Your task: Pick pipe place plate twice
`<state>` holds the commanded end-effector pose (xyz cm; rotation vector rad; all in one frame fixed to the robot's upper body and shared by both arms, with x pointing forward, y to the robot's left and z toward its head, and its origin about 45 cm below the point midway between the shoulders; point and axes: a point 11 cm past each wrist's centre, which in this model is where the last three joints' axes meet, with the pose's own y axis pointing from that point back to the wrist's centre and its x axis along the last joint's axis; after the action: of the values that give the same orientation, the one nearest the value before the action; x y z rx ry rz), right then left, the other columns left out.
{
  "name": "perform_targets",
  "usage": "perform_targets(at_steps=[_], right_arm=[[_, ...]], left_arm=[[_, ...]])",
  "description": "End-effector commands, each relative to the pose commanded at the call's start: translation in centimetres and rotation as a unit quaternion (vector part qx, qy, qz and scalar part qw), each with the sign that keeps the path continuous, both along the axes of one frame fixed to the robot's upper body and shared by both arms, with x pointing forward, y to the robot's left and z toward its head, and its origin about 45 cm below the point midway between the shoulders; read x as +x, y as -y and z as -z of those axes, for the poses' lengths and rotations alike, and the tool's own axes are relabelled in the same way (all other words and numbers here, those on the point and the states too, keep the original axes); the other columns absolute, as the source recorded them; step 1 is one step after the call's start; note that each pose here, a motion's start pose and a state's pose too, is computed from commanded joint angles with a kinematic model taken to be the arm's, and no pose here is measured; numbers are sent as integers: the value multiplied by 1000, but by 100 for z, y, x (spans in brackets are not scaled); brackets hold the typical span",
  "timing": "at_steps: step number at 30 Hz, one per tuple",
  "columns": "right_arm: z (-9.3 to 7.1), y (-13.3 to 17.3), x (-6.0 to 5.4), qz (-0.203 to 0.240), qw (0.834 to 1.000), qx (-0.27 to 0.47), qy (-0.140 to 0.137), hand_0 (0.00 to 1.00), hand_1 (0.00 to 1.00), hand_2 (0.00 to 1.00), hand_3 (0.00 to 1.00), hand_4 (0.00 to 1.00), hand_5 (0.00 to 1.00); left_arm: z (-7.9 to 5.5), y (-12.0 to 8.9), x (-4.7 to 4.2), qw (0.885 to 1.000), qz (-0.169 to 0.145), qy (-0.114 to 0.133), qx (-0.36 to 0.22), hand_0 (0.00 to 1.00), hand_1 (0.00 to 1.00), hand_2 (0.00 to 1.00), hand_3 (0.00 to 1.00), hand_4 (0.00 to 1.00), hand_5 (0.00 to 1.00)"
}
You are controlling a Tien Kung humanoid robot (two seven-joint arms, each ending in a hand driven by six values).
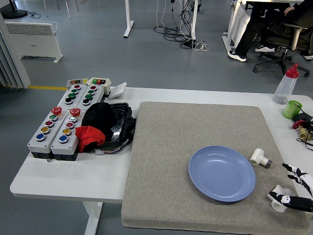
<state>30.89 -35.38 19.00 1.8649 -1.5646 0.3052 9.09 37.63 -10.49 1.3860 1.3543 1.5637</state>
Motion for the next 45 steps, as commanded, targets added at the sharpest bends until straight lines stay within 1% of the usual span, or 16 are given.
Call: perform_targets(at_steps=[2,3,7,14,15,20,21,26,27,32,33,38,39,44,45], right_arm=[[17,-12,-2,-2,1000,-1,-3,998,945,998,982,847,400],[25,-17,-2,-2,1000,-2,-5,998,948,998,982,870,437],[69,-3,-8,1,1000,-10,-14,998,948,998,982,870,437],[128,43,-8,11,999,-31,-18,998,947,998,983,868,425],[130,43,-8,11,999,-32,-18,998,935,998,971,839,359],[151,32,-11,6,999,-44,-22,998,935,998,971,839,359],[156,30,-12,6,999,-45,-24,960,878,968,922,814,320],[169,28,-14,7,999,-46,-27,960,878,968,922,814,320],[172,29,-13,8,998,-47,-28,837,815,892,870,801,311],[178,35,-5,12,998,-54,-28,837,815,892,870,801,311],[176,33,-3,12,998,-55,-27,635,689,747,782,754,268],[173,20,7,9,998,-56,-27,635,689,747,782,754,268],[173,19,9,10,998,-57,-27,554,641,705,756,745,274],[174,11,13,9,998,-53,-26,554,641,705,756,745,274],[166,12,14,10,998,-52,-24,467,582,676,741,735,275]], left_arm=[[-1,0,5,1000,0,0,0,608,573,596,618,577,998],[-2,-1,7,1000,0,1,0,607,573,596,618,577,998],[-5,-2,20,1000,1,1,1,607,573,596,618,577,998],[-6,-2,27,1000,1,2,1,607,573,596,618,577,998],[-6,-2,27,1000,1,2,1,607,573,595,617,577,998],[-7,-3,26,1000,1,1,2,607,573,595,617,577,998],[-7,-3,25,1000,2,1,2,607,573,596,615,577,998],[-7,-3,27,1000,2,2,2,607,573,596,615,577,998],[-7,-4,29,1000,2,2,2,607,573,596,614,576,998],[-8,-4,32,1000,2,2,2,607,573,596,614,576,998],[-8,-5,32,1000,2,2,2,608,573,596,616,578,998],[-8,-4,31,1000,2,2,2,608,573,596,616,578,998],[-8,-4,30,1000,2,2,2,606,573,596,615,577,998],[-7,-4,29,1000,2,2,2,606,573,596,615,577,998],[-7,-3,31,1000,2,2,2,606,573,596,615,577,998]])
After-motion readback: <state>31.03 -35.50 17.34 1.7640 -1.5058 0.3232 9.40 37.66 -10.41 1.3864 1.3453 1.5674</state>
